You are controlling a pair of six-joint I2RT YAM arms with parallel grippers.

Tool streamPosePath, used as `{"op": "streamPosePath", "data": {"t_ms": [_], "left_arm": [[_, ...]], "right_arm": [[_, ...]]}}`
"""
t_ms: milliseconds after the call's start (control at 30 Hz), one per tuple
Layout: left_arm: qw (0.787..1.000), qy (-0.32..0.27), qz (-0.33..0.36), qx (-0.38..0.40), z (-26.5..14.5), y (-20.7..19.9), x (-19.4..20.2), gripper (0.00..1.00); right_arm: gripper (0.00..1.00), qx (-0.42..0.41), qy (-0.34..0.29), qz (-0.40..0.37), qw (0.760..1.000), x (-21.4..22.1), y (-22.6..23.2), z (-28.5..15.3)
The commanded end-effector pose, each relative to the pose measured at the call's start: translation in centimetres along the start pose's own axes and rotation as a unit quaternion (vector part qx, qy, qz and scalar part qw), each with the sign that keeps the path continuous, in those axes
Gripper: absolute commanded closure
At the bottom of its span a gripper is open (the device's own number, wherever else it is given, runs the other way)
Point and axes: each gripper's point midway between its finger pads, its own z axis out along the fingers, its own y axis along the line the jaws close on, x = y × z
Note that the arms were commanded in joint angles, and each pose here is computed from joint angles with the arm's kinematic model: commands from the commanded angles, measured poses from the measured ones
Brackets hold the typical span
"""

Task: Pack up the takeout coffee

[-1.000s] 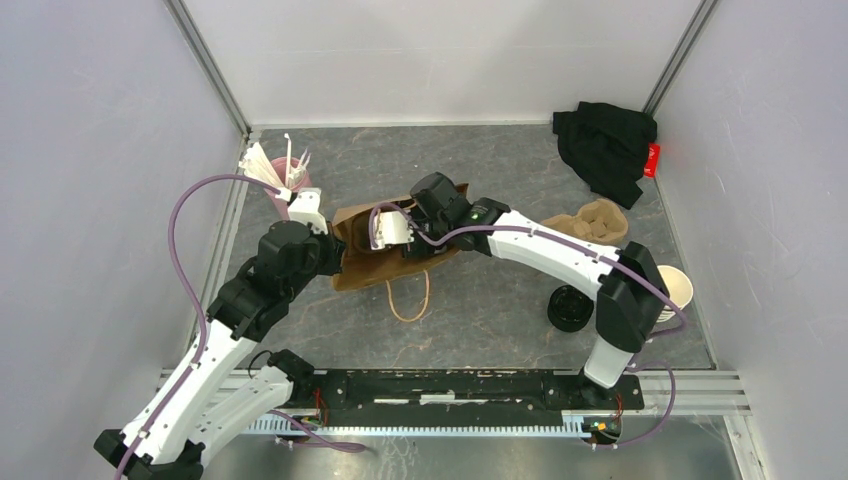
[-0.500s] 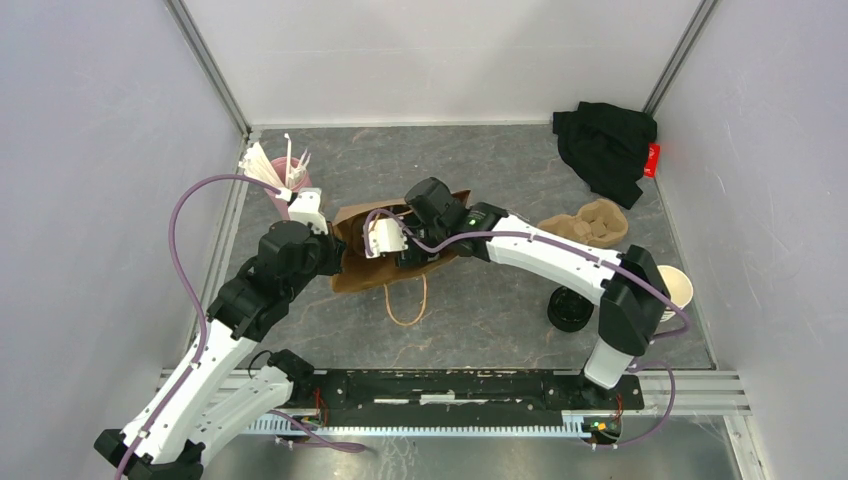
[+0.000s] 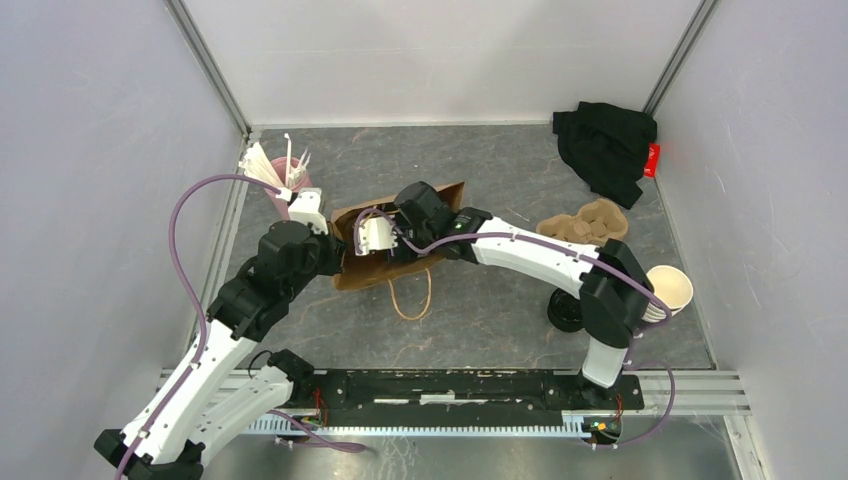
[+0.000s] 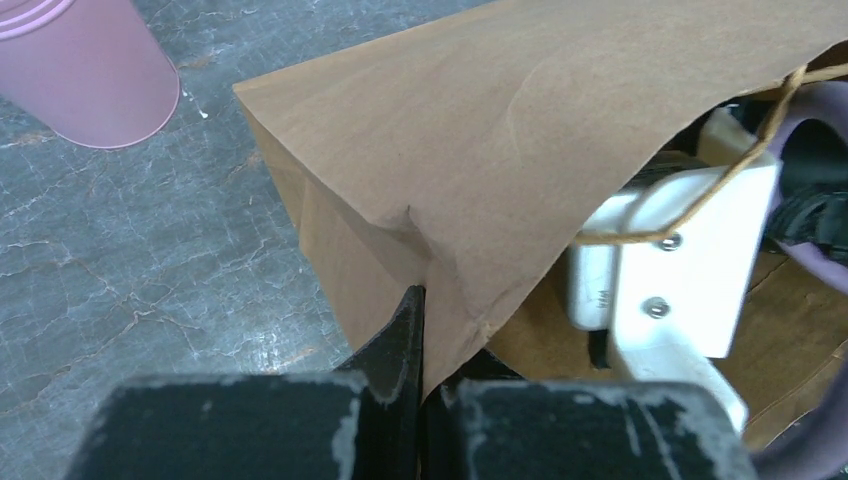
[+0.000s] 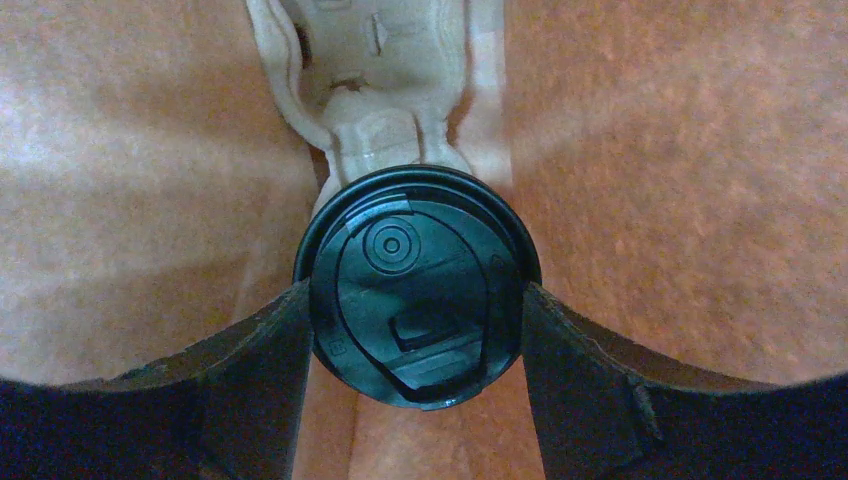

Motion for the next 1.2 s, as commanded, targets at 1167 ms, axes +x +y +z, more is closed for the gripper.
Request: {"op": "streamPosePath", "data": {"t_ms": [1167], "left_arm": [[0.999,0.000,0.029,0.017,-0.1,-0.4,-0.2,0.98]], "right_arm": [[1.00,0.050,-0.032,0.026,0.998,-3.6,-2.0,-2.2]]}}
